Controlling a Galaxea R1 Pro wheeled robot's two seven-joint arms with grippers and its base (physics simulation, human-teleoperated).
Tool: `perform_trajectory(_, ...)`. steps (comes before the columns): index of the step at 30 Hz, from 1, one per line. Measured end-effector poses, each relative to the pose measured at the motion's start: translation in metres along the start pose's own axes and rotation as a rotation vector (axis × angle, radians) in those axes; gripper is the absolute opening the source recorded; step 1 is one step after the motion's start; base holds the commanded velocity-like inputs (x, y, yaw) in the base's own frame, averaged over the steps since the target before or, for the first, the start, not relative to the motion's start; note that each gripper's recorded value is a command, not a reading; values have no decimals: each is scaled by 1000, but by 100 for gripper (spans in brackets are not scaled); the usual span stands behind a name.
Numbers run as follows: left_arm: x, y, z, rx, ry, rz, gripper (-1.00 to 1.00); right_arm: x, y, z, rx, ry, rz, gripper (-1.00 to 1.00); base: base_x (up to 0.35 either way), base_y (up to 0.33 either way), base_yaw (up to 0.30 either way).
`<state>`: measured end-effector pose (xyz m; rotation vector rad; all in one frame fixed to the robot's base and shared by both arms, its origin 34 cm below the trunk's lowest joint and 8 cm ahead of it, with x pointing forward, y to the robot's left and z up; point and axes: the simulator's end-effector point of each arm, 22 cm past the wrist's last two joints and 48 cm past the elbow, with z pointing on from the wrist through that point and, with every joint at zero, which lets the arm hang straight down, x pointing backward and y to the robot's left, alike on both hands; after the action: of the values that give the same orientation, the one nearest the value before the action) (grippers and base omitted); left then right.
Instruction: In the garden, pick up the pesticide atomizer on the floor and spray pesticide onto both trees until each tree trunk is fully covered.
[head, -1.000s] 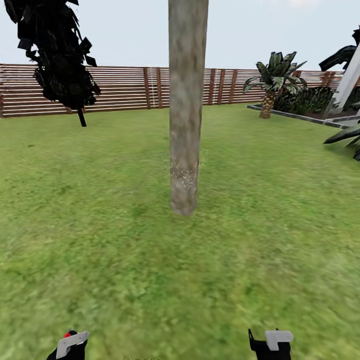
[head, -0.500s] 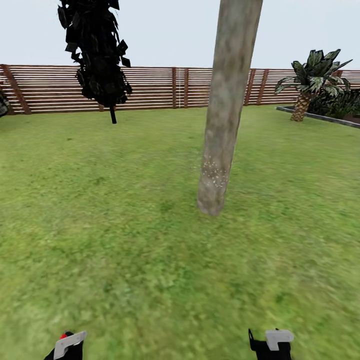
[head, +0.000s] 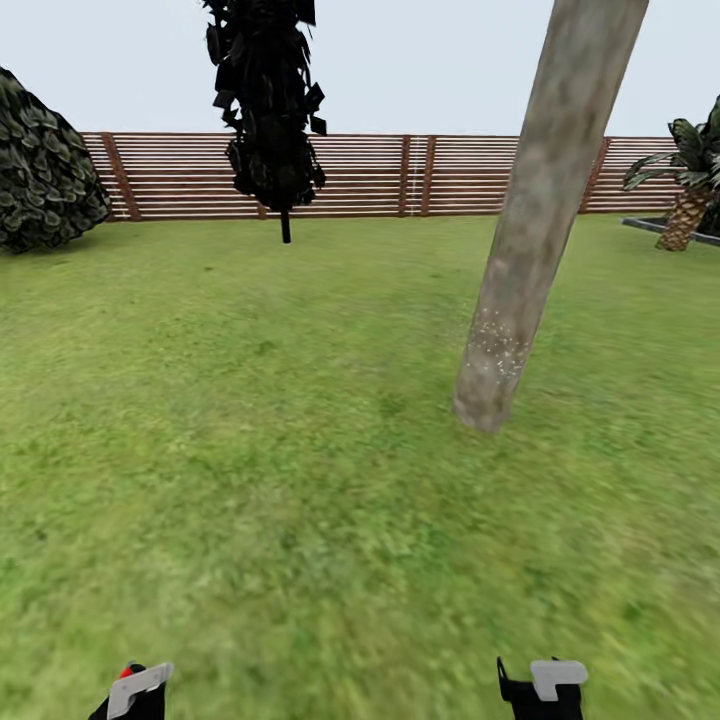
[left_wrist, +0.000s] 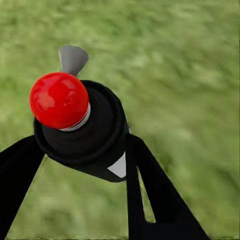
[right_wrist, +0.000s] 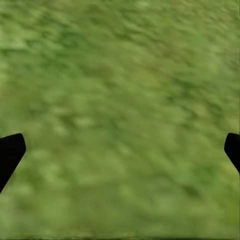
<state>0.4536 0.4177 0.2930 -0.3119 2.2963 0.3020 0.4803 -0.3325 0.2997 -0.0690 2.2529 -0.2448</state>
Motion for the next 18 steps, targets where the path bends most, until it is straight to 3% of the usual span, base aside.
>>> perform_trajectory(8,-1,0,0,-1,-2,0,-100,0,0,0,0,0,-1,100,-268,81,280)
perform_trajectory(18,-1,0,0,-2,-1,-1,-100,0,0,0,0,0,0,100,-259,205,280)
